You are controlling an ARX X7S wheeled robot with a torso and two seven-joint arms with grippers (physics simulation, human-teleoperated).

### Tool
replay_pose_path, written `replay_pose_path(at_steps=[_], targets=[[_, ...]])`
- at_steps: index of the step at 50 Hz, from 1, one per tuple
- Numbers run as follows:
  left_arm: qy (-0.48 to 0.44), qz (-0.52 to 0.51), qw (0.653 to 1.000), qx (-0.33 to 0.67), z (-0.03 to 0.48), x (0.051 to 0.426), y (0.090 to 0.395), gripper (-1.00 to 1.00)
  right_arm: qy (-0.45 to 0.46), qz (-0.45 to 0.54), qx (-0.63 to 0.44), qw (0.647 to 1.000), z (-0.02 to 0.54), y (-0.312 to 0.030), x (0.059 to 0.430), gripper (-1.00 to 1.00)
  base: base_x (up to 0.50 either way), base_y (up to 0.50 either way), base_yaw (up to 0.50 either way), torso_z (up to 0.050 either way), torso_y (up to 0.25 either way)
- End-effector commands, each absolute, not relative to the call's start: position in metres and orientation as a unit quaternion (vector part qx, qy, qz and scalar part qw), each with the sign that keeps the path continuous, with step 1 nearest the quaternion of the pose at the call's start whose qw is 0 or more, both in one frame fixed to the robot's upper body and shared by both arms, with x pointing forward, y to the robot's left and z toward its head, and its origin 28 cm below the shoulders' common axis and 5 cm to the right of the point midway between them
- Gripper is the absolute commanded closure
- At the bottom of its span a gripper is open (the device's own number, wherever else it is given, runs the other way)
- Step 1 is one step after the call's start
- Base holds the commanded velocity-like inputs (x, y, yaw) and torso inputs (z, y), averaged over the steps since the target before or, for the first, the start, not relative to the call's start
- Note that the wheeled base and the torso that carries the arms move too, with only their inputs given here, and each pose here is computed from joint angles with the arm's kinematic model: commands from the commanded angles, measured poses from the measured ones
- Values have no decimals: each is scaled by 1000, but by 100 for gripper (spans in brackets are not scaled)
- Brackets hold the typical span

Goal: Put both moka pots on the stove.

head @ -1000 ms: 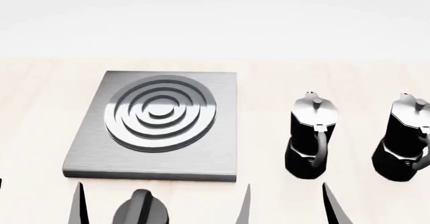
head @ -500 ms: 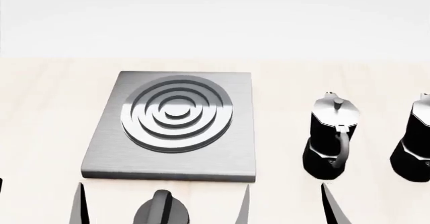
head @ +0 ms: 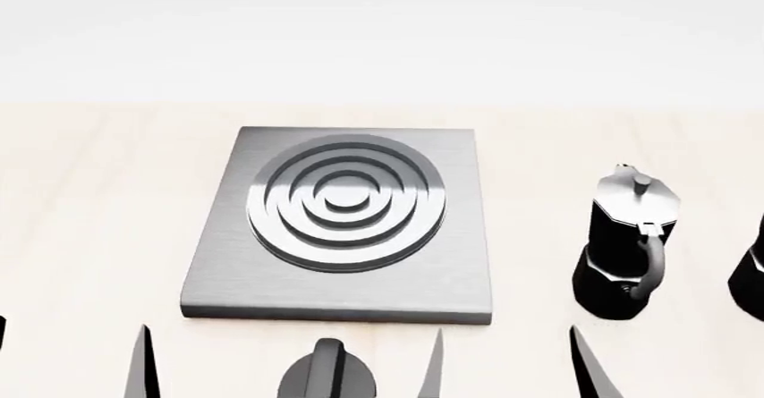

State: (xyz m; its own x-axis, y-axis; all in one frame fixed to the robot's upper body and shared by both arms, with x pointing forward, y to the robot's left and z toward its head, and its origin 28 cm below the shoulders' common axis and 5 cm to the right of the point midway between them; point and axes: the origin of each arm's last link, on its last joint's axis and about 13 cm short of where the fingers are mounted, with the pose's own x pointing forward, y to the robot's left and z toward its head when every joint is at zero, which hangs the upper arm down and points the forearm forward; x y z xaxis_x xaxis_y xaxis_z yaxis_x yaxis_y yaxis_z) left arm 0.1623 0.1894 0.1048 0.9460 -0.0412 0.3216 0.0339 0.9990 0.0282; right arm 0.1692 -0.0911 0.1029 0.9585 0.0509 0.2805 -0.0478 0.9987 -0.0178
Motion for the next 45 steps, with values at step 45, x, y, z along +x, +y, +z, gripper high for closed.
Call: replay_pose_path(at_steps=[45], targets=[[-161, -19, 987, 2, 107, 163, 192, -100, -14, -51, -65, 997, 192, -169, 289, -100, 0, 0, 0, 0, 0]])
